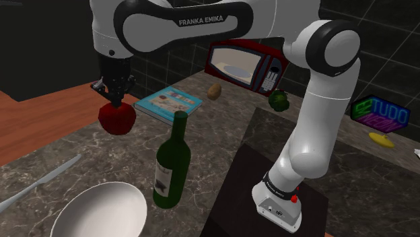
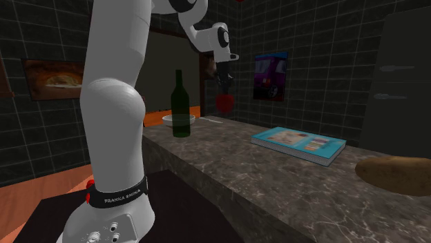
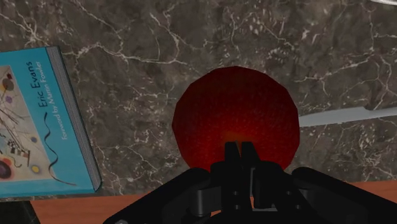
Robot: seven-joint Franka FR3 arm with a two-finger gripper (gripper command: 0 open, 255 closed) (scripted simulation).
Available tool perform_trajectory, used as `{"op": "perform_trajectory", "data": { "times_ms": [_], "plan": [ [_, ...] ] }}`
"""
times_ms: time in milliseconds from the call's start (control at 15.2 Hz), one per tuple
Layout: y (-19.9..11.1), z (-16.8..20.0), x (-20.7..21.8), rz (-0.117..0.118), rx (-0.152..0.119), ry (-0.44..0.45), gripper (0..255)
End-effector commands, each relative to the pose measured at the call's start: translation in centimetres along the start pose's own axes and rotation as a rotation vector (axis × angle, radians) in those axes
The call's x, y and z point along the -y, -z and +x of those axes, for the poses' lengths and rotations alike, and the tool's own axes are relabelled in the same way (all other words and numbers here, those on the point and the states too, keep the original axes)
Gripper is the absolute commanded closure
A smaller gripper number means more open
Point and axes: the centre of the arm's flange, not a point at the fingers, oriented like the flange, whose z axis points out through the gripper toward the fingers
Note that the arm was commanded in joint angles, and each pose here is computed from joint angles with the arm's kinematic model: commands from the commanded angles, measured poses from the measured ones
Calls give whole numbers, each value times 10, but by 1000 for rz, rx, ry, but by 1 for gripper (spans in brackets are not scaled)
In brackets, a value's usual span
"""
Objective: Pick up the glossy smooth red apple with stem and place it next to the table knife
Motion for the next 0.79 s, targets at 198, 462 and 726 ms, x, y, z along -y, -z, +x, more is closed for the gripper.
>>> {"op": "perform_trajectory", "data": {
  "times_ms": [198, 462, 726],
  "plan": [
    [-26, -2, 1, 0, -1, 0, 255],
    [-47, -4, 2, 0, -1, 0, 255],
    [-67, -7, 2, 0, -1, 0, 255]
  ]
}}
